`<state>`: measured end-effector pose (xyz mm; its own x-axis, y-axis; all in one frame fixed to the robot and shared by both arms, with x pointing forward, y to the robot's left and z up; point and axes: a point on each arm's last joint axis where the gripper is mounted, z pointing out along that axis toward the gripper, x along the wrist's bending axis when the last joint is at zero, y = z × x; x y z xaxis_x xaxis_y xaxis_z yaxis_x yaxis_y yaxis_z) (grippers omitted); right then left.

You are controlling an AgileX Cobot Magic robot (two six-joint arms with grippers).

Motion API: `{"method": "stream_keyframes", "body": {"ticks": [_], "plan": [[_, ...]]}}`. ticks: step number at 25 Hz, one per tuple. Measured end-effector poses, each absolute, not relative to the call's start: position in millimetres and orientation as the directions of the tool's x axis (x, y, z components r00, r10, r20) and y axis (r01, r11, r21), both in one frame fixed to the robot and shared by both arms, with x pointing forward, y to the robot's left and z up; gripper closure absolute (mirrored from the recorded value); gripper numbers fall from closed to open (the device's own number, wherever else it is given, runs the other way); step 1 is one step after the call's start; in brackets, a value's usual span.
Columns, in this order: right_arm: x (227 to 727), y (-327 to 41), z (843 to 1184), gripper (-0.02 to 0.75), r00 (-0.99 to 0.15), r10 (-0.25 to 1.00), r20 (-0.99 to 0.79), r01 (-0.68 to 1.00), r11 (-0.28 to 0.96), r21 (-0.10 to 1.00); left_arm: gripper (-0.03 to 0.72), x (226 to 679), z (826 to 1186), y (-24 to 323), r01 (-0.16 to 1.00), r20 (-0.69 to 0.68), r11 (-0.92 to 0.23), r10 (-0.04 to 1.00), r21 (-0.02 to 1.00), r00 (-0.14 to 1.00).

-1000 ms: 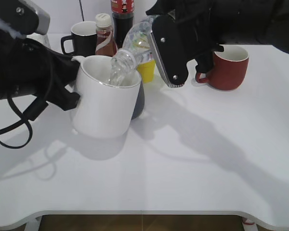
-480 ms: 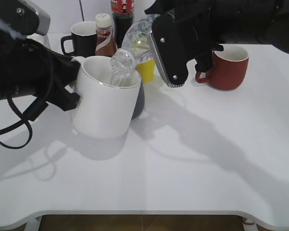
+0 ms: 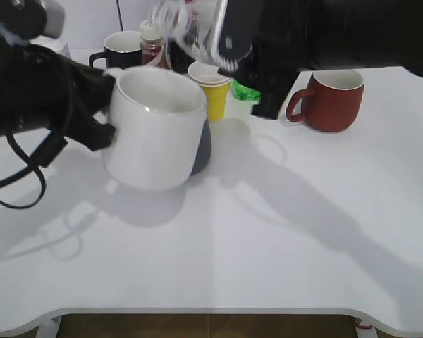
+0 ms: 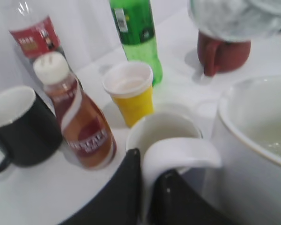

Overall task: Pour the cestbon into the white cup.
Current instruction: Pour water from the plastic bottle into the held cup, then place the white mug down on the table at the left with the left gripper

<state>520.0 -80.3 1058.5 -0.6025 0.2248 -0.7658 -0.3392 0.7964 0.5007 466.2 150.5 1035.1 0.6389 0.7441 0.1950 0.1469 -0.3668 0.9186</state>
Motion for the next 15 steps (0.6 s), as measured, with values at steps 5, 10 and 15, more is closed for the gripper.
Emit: {"method": "stream_keyframes", "body": {"ticks": [5,10,15], "plan": [[519.5,-82.3,1054.0,0.295,-0.681,0.582,-0.445,-0.013,0.597,0.802,0.654,474.8,1041.7,164.7,0.126,0.193,-0.326,0.784,0.937,0.589],[518.5,-94.2,1036.5,0.295,-0.602,0.769,-0.216,0.164,0.384,0.909,0.654,491.6,1049.6,195.0,0.107,0.160,-0.237,0.866,0.966,0.473],[517.8,-125.6,1006.7,0.295,-0.555,0.831,-0.029,0.256,0.203,0.945,0.654,509.2,1053.1,225.7,0.042,0.143,-0.170,0.921,0.985,0.361]]}}
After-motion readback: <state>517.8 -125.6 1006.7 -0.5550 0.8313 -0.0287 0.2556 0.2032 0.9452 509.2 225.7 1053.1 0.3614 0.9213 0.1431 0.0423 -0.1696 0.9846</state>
